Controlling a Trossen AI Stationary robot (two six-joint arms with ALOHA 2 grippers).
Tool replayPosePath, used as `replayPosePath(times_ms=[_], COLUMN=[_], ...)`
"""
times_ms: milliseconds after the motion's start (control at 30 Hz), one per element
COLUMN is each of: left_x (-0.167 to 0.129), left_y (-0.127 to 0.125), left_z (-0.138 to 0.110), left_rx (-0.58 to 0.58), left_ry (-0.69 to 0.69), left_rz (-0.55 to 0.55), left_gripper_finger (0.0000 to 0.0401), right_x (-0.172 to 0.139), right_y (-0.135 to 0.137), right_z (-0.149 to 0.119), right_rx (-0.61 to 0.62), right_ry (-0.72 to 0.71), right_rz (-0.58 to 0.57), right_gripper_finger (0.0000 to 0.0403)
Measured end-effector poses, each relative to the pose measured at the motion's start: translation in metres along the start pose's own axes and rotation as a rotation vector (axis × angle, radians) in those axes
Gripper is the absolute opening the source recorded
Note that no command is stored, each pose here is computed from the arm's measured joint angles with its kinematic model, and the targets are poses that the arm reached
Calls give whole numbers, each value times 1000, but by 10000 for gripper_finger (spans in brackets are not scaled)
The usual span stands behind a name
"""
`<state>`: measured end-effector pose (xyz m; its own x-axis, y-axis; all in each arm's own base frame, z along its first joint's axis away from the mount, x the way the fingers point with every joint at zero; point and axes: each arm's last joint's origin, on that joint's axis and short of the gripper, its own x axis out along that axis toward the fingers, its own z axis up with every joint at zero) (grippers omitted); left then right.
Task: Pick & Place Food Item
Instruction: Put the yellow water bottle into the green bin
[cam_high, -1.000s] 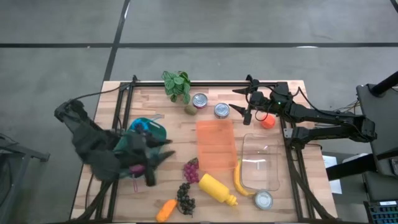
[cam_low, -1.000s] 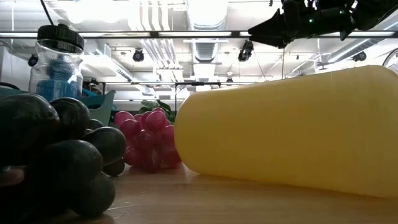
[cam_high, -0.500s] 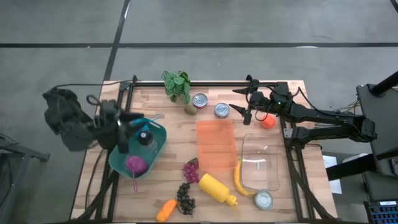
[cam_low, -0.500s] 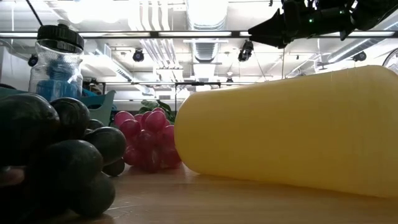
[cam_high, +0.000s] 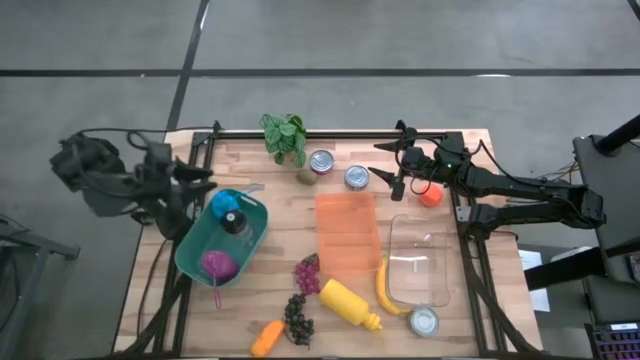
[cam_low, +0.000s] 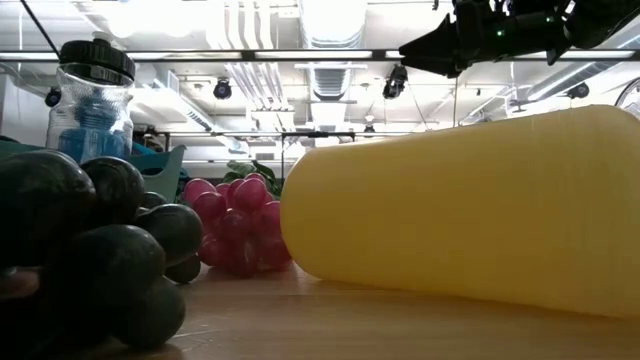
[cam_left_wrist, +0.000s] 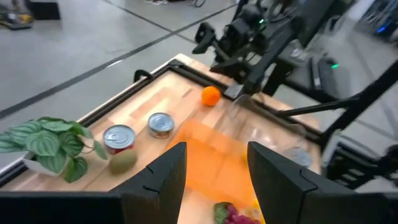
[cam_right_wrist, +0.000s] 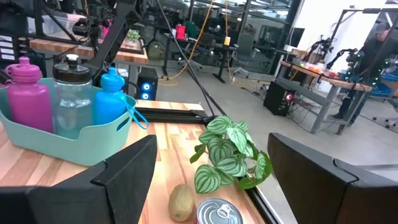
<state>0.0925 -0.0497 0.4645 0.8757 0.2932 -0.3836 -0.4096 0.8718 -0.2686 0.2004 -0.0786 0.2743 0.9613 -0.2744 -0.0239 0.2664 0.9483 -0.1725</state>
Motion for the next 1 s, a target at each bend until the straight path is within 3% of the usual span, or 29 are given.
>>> replayPosePath(times_ms=[667, 800, 1000], left_x=[1, 1, 1], left_y=[-2, -5, -5], left_z=[-1, 2, 2], left_rx=[11, -76, -69], left_ry=[9, -30, -29], left_rz=[-3, -4, -4], left_gripper_finger=[173, 173, 173], right_x=[0, 0, 0], right_y=[0, 0, 0], right_z=[0, 0, 0], right_rx=[0, 0, 0], right_ry=[0, 0, 0], right_rz=[0, 0, 0], right_gripper_finger=[305, 305, 305])
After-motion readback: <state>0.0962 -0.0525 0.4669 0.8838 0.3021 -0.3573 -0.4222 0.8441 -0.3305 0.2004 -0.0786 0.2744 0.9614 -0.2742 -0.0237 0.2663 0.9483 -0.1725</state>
